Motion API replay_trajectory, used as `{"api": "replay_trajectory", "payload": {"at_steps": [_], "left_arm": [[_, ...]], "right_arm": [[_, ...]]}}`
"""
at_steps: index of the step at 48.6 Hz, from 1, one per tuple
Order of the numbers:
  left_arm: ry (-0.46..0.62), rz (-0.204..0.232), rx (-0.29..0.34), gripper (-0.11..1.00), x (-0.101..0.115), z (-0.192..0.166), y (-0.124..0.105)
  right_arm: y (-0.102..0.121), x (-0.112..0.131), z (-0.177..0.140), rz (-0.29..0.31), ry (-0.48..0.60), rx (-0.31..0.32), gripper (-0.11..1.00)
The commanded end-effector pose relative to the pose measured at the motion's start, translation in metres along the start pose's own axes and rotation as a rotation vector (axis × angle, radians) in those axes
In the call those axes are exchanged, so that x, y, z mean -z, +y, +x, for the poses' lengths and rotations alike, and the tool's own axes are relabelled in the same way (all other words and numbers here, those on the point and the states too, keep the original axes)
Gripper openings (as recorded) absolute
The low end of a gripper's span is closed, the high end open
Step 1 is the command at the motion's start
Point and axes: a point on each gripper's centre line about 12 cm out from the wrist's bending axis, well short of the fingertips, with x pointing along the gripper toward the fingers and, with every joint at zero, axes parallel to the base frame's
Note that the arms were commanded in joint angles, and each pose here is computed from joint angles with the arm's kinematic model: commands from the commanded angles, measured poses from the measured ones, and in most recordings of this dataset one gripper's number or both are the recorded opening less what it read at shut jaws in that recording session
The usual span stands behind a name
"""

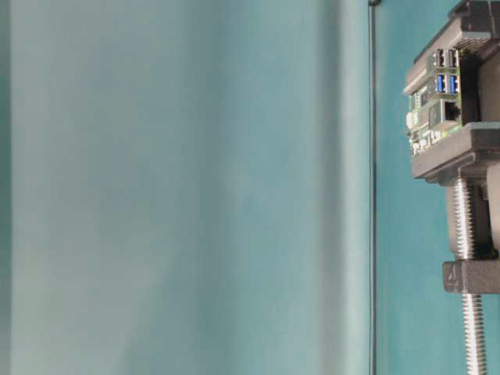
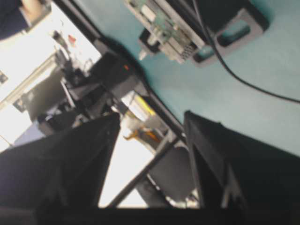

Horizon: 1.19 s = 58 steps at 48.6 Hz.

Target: Insert the USB into the fixed PCB.

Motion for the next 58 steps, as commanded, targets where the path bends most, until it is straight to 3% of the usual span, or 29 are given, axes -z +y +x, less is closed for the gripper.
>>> {"api": "replay_trajectory", "payload": {"at_steps": [1,6,32,41,47,58], "left_arm": [[-0.011,0.003,-0.001,0.55,-0.005,0.001,0.0],[-0.011,0.004,-0.001,0.55,-0.005,0.001,0.0],[-0.011,0.004,-0.001,0.55,-0.005,0.001,0.0],[-0.011,0.004,-0.001,0.55,-0.005,0.001,0.0],[-0.012,0.004,-0.001,0.55,-0.006,0.001,0.0],[-0.011,0.004,-0.001,0.55,-0.005,0.001,0.0]], "right_arm": [[0.004,-0.01,0.0,-0.028,-0.022,-0.008,0.63],[0.003,-0.01,-0.001,-0.056,-0.027,-0.01,0.63],[-0.006,-0.005,-0.027,-0.031,-0.151,-0.012,0.63],[-0.011,-0.004,-0.027,-0.031,-0.143,0.024,0.63],[-0.018,0.01,-0.024,-0.035,-0.102,0.06,0.63],[-0.023,0.028,-0.021,-0.038,-0.061,0.068,0.63]]}}
